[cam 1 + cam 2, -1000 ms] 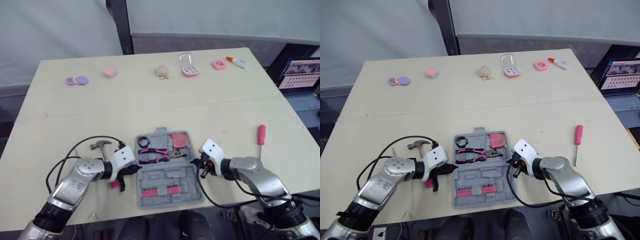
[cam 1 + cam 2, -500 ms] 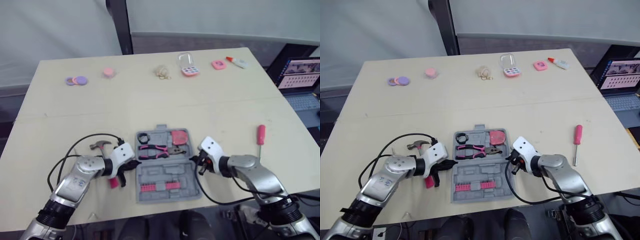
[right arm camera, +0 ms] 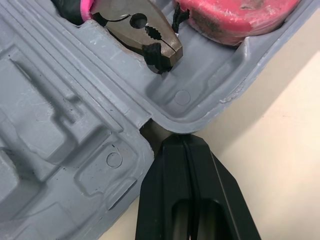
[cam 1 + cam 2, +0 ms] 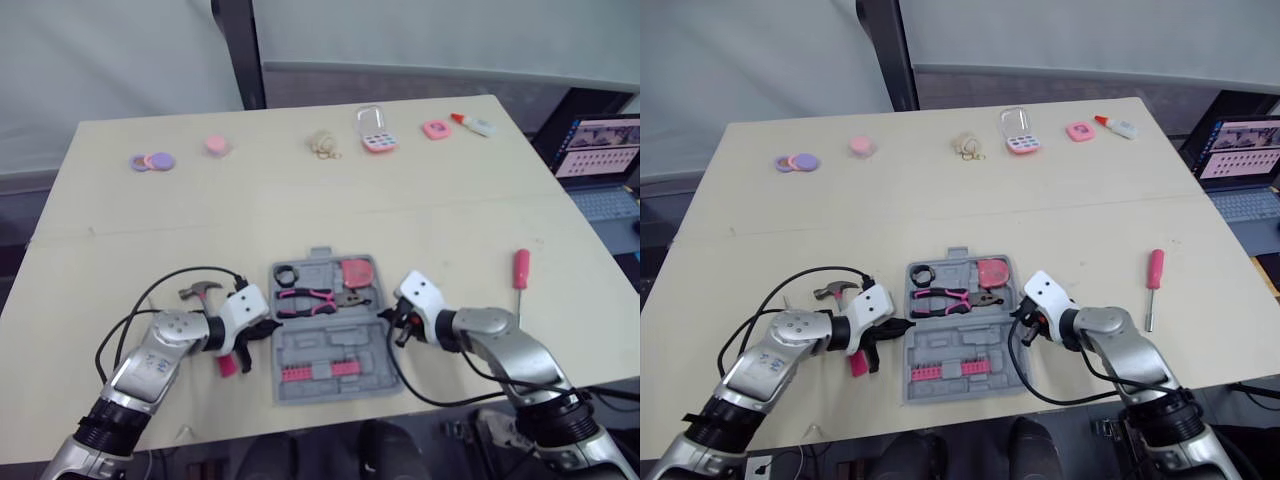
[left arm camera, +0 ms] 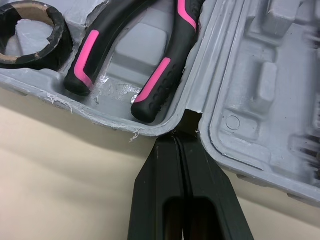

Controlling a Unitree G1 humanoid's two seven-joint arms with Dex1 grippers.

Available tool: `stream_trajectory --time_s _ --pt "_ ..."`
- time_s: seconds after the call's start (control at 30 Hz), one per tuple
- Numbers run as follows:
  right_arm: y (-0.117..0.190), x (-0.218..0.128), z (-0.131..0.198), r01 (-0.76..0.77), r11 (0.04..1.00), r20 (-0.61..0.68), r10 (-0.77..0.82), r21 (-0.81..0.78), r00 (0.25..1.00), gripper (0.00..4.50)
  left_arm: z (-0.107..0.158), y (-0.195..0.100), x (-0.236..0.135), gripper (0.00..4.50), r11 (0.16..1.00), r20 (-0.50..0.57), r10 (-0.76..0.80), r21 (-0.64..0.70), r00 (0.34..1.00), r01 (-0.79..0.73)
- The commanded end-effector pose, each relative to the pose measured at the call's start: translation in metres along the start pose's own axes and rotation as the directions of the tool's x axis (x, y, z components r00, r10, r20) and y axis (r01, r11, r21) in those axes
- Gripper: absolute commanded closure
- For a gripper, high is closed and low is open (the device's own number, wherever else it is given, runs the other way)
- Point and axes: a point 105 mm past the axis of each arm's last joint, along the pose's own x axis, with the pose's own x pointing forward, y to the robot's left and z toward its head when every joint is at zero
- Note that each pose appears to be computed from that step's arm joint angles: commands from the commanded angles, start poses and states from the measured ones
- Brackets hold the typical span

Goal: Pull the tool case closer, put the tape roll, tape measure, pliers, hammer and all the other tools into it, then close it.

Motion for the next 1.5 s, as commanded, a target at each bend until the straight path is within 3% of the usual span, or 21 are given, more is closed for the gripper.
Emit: stream_trajectory --time_s 0.03,0.93,1.3,1.5 --pt "0.000 0.003 0.003 0.013 1.000 0.017 -0.013 -0.008 1.000 4.50 0.008 0.001 0.002 4.46 1.000 0.033 0.012 0.020 0.999 -0.012" --pt "0.001 -0.001 -0.003 0.008 1.000 -0.002 -0.008 -0.009 1.000 4.50 0.000 0.004 -0.005 4.46 1.000 0.005 0.013 0.009 1.000 -0.013" --pt "-0.012 -0.026 -0.021 0.061 0.998 -0.046 -0.061 0.004 0.997 4.50 -0.001 0.007 -0.027 4.46 0.999 -0.031 -0.003 -0.053 1.000 0.002" --pt "-0.018 -0.044 -0.023 0.085 0.996 -0.052 -0.085 -0.001 0.995 4.50 0.011 0.014 -0.039 4.46 0.997 -0.001 0.028 -0.076 1.000 -0.028"
